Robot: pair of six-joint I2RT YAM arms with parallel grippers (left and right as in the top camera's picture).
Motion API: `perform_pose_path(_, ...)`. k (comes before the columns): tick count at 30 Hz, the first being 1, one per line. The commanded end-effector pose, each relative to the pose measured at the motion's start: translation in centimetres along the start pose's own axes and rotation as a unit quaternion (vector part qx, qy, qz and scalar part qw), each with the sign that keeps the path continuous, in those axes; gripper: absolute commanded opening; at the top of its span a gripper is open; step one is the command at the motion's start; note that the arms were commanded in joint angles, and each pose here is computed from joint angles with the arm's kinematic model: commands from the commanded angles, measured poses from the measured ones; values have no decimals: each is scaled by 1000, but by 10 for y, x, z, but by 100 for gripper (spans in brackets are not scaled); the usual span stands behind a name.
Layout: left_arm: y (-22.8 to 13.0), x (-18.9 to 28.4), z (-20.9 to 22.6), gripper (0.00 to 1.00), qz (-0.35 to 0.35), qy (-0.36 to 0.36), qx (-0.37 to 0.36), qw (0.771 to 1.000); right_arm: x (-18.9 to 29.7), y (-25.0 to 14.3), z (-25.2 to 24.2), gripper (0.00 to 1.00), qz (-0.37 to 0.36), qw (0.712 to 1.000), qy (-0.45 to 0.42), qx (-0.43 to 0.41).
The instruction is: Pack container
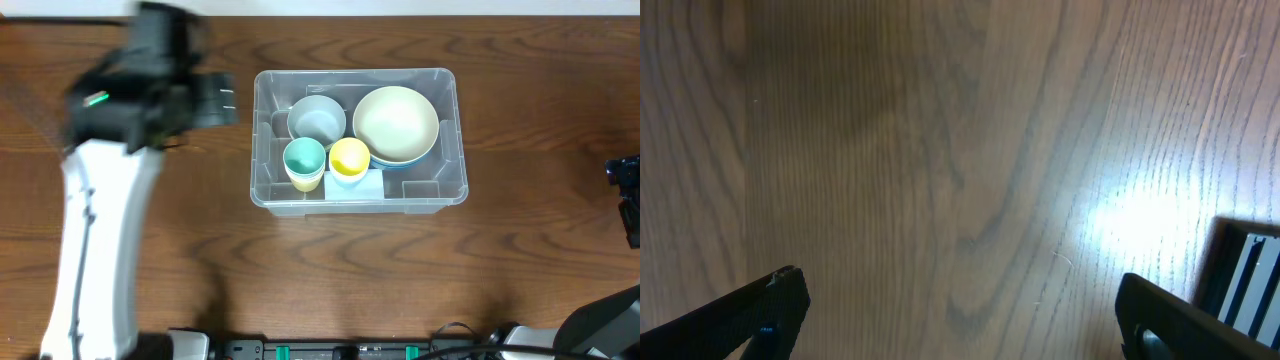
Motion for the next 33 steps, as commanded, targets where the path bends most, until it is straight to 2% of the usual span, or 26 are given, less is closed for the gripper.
perform_pose_path(1, -6, 7, 43, 98, 5, 75, 51, 996, 0, 2, -2, 99, -2, 1000, -1, -12)
perform_pose_path(5, -12, 7, 77, 98, 15, 107, 99, 989, 0, 2, -2, 99, -2, 1000, -1, -12)
perform_pose_path(9, -16, 8, 93, 98, 19, 123, 122, 985, 0, 2, -2, 99, -2, 1000, -1, -12)
perform_pose_path(22, -23, 20, 94, 98, 14, 125, 127, 984, 0, 2, -2, 99, -2, 1000, -1, -12)
perform_pose_path(27, -30, 57, 83, 98, -107, 77, 186, 974, 0, 2, -2, 99, -2, 1000, -1, -12)
perform_pose_path(33, -59, 85, 60, 98, -297, 16, 160, 941, 0, 2, -2, 99, -2, 1000, -1, -12)
Point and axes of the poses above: each gripper's point midway between its finger pads, its own x axis back along the fingers, its own z axis along the line the jaws close on, y = z × x, the point moved 9 cm from there along x, back along the fingers, and after that the axes turned 11 degrees about -x, right-handed, at the moved point
